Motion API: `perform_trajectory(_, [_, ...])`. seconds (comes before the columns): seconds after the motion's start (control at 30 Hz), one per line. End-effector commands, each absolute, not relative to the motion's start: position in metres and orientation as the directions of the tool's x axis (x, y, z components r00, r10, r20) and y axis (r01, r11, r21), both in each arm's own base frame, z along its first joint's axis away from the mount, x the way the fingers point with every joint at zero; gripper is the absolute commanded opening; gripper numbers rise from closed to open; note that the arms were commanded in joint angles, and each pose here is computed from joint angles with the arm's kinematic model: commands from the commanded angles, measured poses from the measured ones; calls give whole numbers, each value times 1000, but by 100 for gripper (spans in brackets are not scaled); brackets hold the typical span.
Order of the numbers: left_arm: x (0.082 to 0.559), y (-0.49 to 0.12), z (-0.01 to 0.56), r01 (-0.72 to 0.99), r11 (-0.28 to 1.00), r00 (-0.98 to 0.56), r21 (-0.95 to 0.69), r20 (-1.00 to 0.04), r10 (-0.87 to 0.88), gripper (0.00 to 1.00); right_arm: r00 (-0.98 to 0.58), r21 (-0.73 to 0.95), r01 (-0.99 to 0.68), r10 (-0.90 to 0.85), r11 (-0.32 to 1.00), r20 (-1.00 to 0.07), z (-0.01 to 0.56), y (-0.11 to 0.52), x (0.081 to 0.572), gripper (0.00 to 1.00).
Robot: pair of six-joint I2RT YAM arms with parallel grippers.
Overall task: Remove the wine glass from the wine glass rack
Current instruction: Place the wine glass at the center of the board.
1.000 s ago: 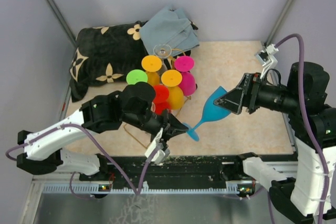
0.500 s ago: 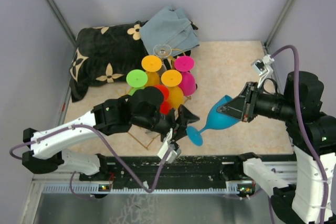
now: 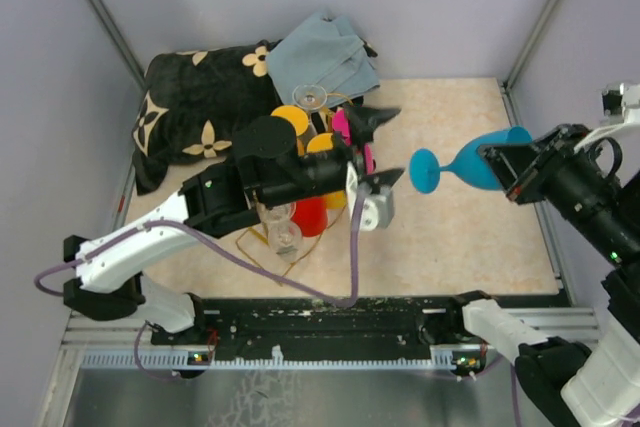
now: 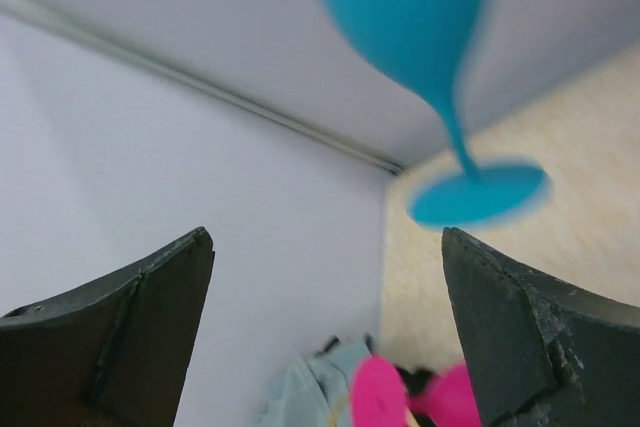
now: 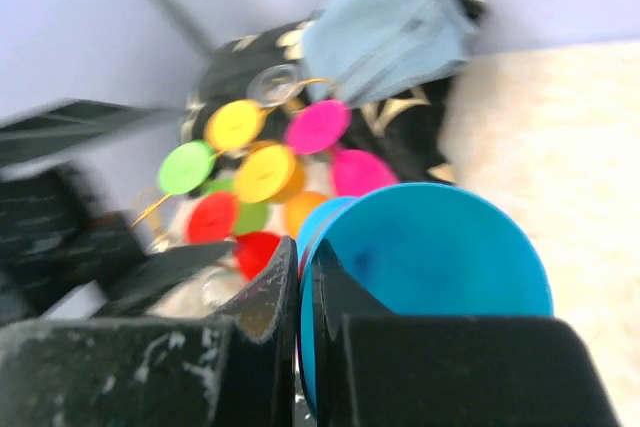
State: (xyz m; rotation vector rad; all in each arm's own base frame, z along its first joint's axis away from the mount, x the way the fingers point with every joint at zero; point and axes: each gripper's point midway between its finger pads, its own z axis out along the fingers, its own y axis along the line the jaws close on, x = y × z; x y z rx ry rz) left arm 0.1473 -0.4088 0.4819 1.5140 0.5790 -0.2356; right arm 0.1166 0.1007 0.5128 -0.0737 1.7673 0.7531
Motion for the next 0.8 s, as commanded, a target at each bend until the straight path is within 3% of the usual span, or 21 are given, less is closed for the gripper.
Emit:
perform_trajectory(0.0, [163, -377, 652, 486, 609, 795, 627, -606, -10, 100, -317, 277, 56, 280, 959, -906, 468, 34, 222, 0])
perform_trajectory(0.13, [205, -329, 688, 405, 769, 747, 494, -664, 33, 100, -311, 168, 239, 239, 956, -920, 444, 8, 272, 0])
perform_trajectory(0.4, [254, -216, 666, 281, 902, 611, 326, -786, 93, 100, -330, 95, 382, 232, 919, -915, 389, -34, 336, 0])
perform_trajectory(0.77, [235, -115, 604, 135, 943, 469, 304, -858, 209, 100, -397, 12, 486, 233, 874, -887, 315, -72, 399, 0])
